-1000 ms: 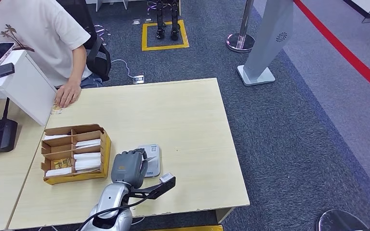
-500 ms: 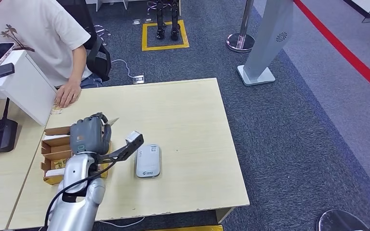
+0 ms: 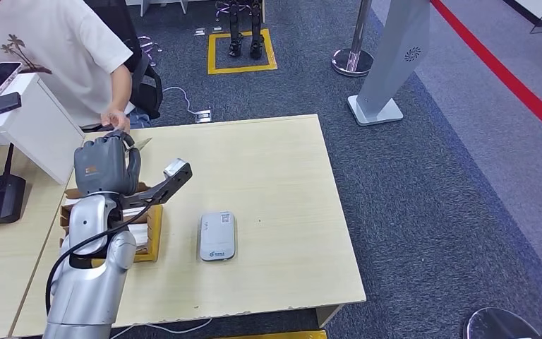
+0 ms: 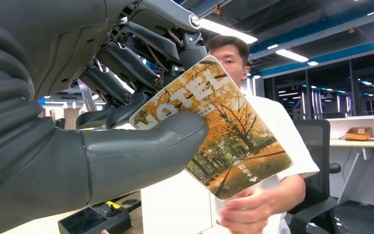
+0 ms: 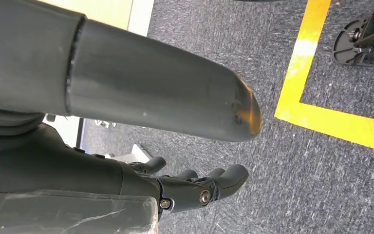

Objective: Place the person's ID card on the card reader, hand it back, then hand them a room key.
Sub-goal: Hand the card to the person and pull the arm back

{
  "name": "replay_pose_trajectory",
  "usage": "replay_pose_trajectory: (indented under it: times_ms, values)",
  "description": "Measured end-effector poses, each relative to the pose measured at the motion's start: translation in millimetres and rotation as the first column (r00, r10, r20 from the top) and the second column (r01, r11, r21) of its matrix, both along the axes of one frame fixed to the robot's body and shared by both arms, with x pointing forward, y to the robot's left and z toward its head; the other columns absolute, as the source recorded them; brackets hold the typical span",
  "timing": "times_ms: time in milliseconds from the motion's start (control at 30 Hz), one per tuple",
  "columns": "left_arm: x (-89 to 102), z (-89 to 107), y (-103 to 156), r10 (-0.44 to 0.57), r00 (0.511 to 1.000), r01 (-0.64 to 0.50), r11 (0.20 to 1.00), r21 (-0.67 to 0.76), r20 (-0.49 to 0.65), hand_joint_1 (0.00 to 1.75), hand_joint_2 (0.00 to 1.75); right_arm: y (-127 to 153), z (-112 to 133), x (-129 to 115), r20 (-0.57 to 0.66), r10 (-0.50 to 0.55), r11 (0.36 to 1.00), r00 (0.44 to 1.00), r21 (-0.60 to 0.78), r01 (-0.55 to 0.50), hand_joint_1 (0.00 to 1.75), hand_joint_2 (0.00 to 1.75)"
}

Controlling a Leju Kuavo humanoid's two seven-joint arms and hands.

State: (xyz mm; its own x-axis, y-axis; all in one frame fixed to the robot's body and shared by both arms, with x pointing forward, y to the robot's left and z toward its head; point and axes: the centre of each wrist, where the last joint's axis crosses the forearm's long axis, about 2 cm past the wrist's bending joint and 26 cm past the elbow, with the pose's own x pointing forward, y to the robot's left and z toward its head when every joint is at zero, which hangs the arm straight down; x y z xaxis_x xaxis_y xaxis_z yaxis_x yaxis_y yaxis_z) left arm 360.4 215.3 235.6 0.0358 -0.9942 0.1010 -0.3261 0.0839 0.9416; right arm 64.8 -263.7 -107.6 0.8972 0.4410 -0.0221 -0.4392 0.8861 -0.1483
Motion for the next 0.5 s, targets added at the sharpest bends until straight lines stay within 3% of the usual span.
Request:
replay_pose_trajectory:
  times_ms: [267, 500]
  values:
    - [5.1, 6.7, 8, 0.039, 0.999, -0.04, 0.999, 0.009, 0.009, 1.75, 1.75, 0, 0, 0, -0.002, -0.002, 1.0, 1.0, 0.004, 0.002, 0.0, 0.0]
    - [16.1, 12.4, 45, 0.163, 0.986, -0.161, 0.984, 0.081, -0.016, 1.75, 1.75, 0, 0, 0, -0.003, -0.004, 1.0, 1.0, 0.004, 0.004, 0.0, 0.0]
